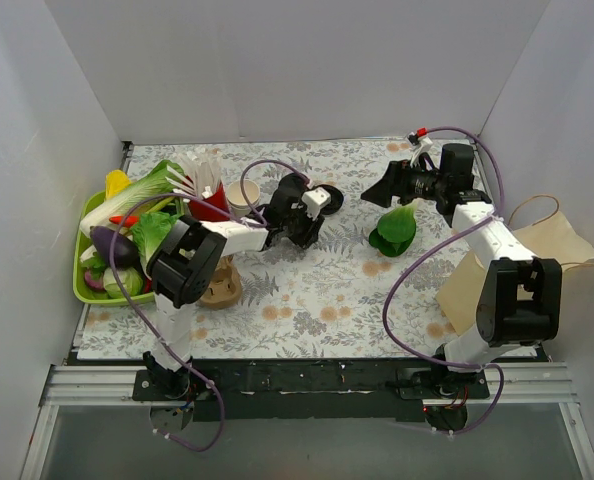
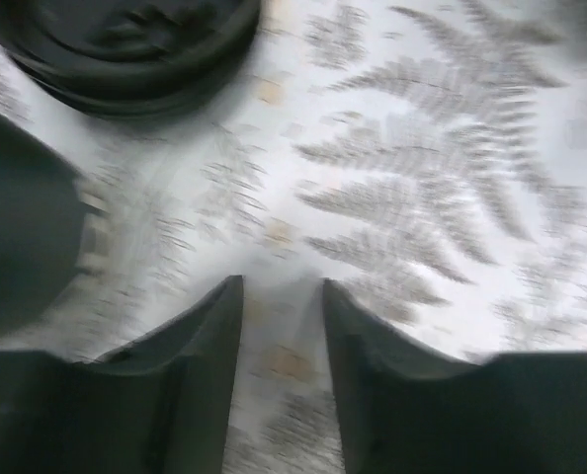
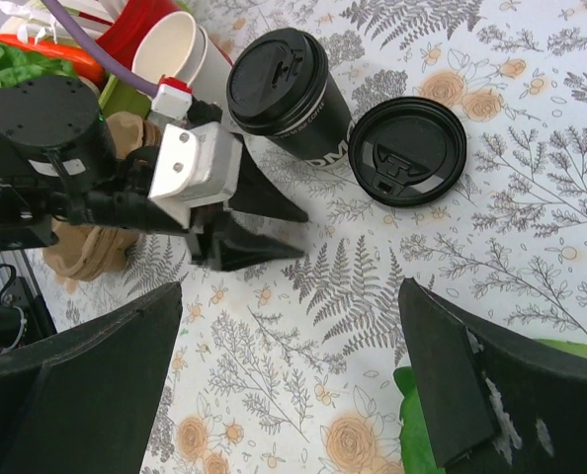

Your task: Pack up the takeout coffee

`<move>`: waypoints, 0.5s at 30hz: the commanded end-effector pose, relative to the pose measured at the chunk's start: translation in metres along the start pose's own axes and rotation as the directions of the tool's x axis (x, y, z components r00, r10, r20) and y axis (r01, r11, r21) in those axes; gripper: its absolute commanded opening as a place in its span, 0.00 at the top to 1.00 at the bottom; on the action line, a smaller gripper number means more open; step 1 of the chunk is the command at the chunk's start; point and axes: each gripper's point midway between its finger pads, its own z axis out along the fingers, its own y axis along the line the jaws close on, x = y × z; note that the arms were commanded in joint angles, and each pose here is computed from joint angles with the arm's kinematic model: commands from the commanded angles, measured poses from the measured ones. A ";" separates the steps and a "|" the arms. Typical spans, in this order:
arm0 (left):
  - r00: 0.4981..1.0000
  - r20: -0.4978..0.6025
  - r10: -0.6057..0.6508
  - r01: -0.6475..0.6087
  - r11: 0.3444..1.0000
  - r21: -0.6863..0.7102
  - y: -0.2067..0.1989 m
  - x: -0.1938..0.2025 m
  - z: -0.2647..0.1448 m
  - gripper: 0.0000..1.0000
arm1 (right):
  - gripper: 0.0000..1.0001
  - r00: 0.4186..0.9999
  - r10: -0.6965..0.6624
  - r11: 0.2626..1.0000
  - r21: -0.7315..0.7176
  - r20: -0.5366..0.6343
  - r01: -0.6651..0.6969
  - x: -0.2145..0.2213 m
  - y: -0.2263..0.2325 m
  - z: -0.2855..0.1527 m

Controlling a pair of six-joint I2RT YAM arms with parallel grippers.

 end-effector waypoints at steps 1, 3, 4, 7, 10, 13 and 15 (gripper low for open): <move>1.000 -0.022 -0.018 0.024 0.938 0.346 -0.073 -0.032 -0.071 0.52 | 0.02 0.998 -0.063 0.998 0.024 0.005 0.063 -0.005 0.010 -0.016; 0.996 -0.083 -0.021 0.052 0.918 0.393 -0.085 -0.026 -0.099 0.45 | 0.02 0.995 -0.101 0.994 0.040 -0.011 0.101 -0.002 0.009 -0.019; 0.999 -0.050 0.000 0.020 0.917 0.398 -0.087 -0.039 -0.122 0.41 | 0.02 0.995 -0.097 0.994 0.055 -0.026 0.098 0.003 0.009 -0.023; 0.992 -0.128 0.017 0.032 0.925 0.377 -0.088 -0.029 -0.161 0.33 | 0.02 0.995 -0.082 0.995 0.056 -0.062 0.085 0.015 0.011 -0.027; 0.984 -0.172 0.046 0.001 0.964 0.266 -0.072 -0.025 -0.198 0.27 | 0.02 0.996 -0.060 0.997 0.035 -0.070 0.062 0.016 0.018 -0.029; 0.966 -0.258 -0.030 0.052 0.995 0.081 -0.045 -0.020 -0.224 0.27 | 0.02 0.994 -0.039 0.997 0.055 -0.103 0.045 0.018 0.019 -0.033; 0.918 -0.358 -0.172 0.132 0.982 -0.133 -0.009 -0.007 -0.244 0.24 | 0.02 0.989 -0.063 0.994 0.080 -0.136 0.074 0.014 0.019 -0.039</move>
